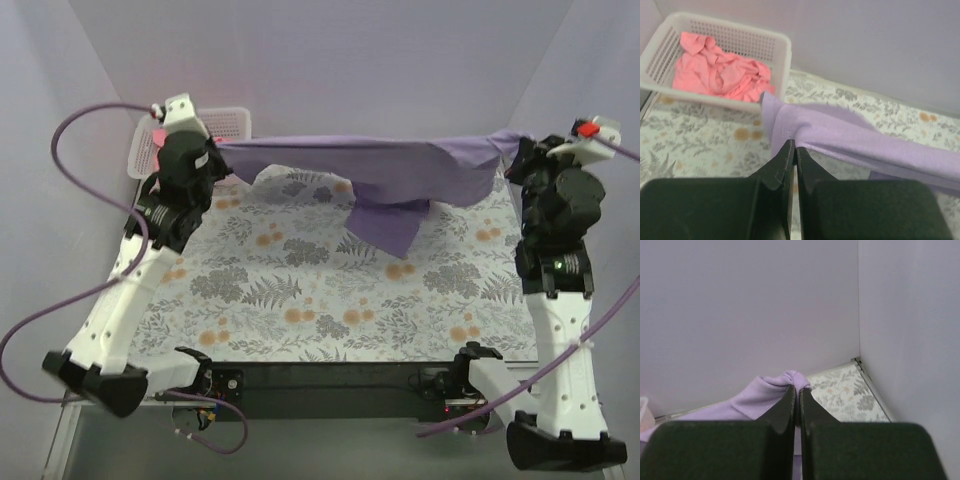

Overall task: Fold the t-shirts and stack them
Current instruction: Flatten the tshirt out

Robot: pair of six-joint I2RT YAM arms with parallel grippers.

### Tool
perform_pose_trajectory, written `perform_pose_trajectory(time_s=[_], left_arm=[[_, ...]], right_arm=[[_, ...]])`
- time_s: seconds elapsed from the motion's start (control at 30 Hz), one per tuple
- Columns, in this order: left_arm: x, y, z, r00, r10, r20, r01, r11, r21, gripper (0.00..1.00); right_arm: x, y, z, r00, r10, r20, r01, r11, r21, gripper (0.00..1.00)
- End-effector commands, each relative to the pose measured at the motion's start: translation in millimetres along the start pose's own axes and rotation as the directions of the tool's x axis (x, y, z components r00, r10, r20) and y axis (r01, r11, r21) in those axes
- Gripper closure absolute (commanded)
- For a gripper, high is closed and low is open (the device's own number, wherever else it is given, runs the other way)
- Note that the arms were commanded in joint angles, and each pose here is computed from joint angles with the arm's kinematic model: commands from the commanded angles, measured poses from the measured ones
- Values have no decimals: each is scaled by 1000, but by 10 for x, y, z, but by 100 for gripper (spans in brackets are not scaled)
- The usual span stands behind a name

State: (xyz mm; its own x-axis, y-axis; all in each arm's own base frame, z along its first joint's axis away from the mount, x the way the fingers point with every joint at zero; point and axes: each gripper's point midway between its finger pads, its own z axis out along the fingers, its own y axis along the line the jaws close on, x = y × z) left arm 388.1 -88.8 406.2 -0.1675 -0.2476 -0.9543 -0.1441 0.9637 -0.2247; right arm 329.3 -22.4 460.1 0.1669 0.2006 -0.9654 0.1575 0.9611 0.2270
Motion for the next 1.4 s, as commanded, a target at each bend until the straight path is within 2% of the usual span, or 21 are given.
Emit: perform_pose_trajectory(time_s=[0.0,0.1,0.13,0.17,0.2,0.23,0.27,0.4,0.5,0.57,0.67,0.73,0.77,0.83,0.87,0.9,1.0,1.17,1.23,1.27,1.37], left_arm=[[481,402,-472,996,-82,-24,82,997,-7,100],[937,564,-660,983,-146,-110,145,989,-21,95],[1236,639,-684,975,-156,-161,152,988,-36,90],[1302,649,-764,964,-205,-167,204,979,-26,79],[1294,658,-910,957,-242,-158,247,969,11,77],[1455,711,-960,951,-251,-182,256,967,7,74],[1463,734,-1020,945,-275,-177,282,959,11,66],[1430,825,-1229,936,-316,-155,324,946,27,54],[1410,762,-1241,936,-306,-174,320,946,54,53],[1511,655,-1168,933,-277,-232,300,951,71,52],[1797,477,-1018,907,-232,-351,280,956,92,44],[1992,366,-916,885,-211,-414,279,954,109,38],[2194,291,-842,856,-186,-482,271,956,112,38],[2665,164,-657,780,-123,-614,242,963,115,42],[2660,161,-651,783,-116,-611,238,964,122,44],[2871,138,-627,736,-90,-671,227,967,119,46],[3233,174,-623,661,-55,-749,199,974,104,49],[3652,297,-669,587,-34,-809,163,984,77,50],[3773,347,-700,561,-20,-827,145,987,74,50],[3939,439,-736,519,-6,-855,106,993,57,51],[4015,522,-741,511,-5,-860,71,997,37,55]], right_arm=[[488,-346,-395,999,25,-34,-21,994,103,99],[801,-406,-743,993,82,-82,-74,993,92,96],[841,-416,-831,992,97,-84,-90,992,88,90],[890,-428,-908,991,104,-88,-97,992,84,84],[835,-418,-1051,991,117,-61,-113,992,62,72],[916,-442,-1125,990,120,-78,-115,991,64,66],[845,-453,-1238,990,128,-51,-125,990,57,56],[717,-402,-1417,988,155,-19,-154,988,18,44],[637,-320,-1436,986,166,-14,-166,986,-24,43],[657,-284,-1405,987,160,-25,-161,986,-39,42],[905,-151,-1251,986,115,-124,-128,987,-96,41],[1229,-41,-1099,965,79,-249,-116,984,-136,41],[1457,-15,-990,941,68,-331,-117,984,-132,42],[2112,82,-780,837,53,-545,-150,980,-135,48],[2106,86,-772,838,53,-543,-150,979,-136,48],[2333,81,-699,795,45,-605,-149,981,-122,51],[2704,48,-530,740,45,-671,-141,986,-89,53],[3157,125,-343,677,32,-735,-171,978,-115,53],[3409,146,-289,629,23,-777,-179,977,-116,53],[3720,144,-235,562,18,-827,-186,977,-105,55],[3865,182,-112,549,17,-836,-192,976,-107,55]])
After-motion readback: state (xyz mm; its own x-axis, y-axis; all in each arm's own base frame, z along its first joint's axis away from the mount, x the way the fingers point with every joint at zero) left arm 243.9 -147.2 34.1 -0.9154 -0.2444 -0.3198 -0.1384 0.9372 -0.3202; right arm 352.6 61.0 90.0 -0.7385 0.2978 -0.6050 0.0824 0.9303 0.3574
